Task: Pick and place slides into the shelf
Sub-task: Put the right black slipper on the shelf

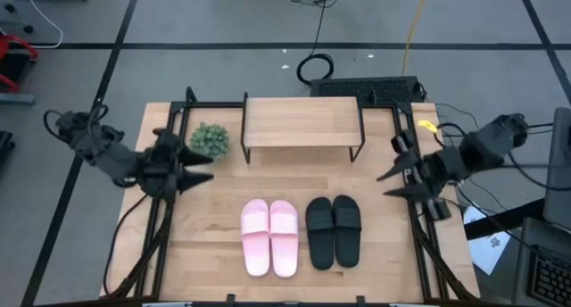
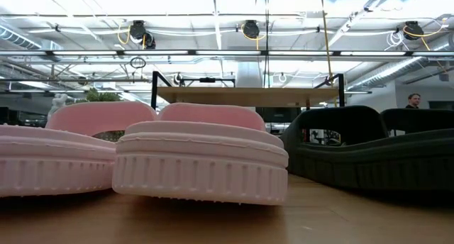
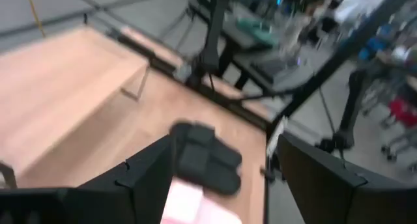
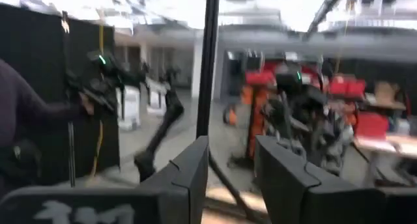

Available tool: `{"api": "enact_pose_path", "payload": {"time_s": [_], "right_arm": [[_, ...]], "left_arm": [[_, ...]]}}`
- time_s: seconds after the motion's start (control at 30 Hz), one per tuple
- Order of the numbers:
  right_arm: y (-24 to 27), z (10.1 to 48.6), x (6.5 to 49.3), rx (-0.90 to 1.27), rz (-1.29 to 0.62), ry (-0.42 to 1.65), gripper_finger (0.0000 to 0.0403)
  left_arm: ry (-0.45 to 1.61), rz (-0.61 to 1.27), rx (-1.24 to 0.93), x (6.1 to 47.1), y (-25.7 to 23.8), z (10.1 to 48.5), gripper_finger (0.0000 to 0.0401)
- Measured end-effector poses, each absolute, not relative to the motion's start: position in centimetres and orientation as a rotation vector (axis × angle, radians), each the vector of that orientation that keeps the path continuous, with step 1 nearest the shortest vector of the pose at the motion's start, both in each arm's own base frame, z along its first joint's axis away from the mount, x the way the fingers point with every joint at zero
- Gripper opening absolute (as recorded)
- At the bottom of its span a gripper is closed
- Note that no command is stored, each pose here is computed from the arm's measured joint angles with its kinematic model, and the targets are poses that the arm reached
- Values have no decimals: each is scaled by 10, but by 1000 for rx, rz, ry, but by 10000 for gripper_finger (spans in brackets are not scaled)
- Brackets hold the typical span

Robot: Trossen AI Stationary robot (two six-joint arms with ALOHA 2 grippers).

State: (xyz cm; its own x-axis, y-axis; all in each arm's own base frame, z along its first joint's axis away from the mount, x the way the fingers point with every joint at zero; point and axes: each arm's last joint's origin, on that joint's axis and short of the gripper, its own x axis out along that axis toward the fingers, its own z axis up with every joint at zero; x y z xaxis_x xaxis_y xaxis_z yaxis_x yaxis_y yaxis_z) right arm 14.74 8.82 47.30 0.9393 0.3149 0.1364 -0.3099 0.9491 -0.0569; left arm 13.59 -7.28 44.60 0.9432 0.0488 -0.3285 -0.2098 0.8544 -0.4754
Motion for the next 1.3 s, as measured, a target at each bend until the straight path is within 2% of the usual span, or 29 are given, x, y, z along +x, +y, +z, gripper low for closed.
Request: {"api": "enact_pose_path", "payload": {"time_s": [0.23,0.63,1.03,1.3], "right_arm": [[133,453,147,-18,74,106,114],[207,392,159,192,-36,317,114],[214,319,153,377,-174,838,114],[210,278,147,417,-210,1013,114]], "left_arm": [[398,133,-543,142,-113,446,271],[490,314,-599,164,-162,405,271],[548,387,-600,188,-190,375,271],[564,404,-577,191,-196,367,271]]}}
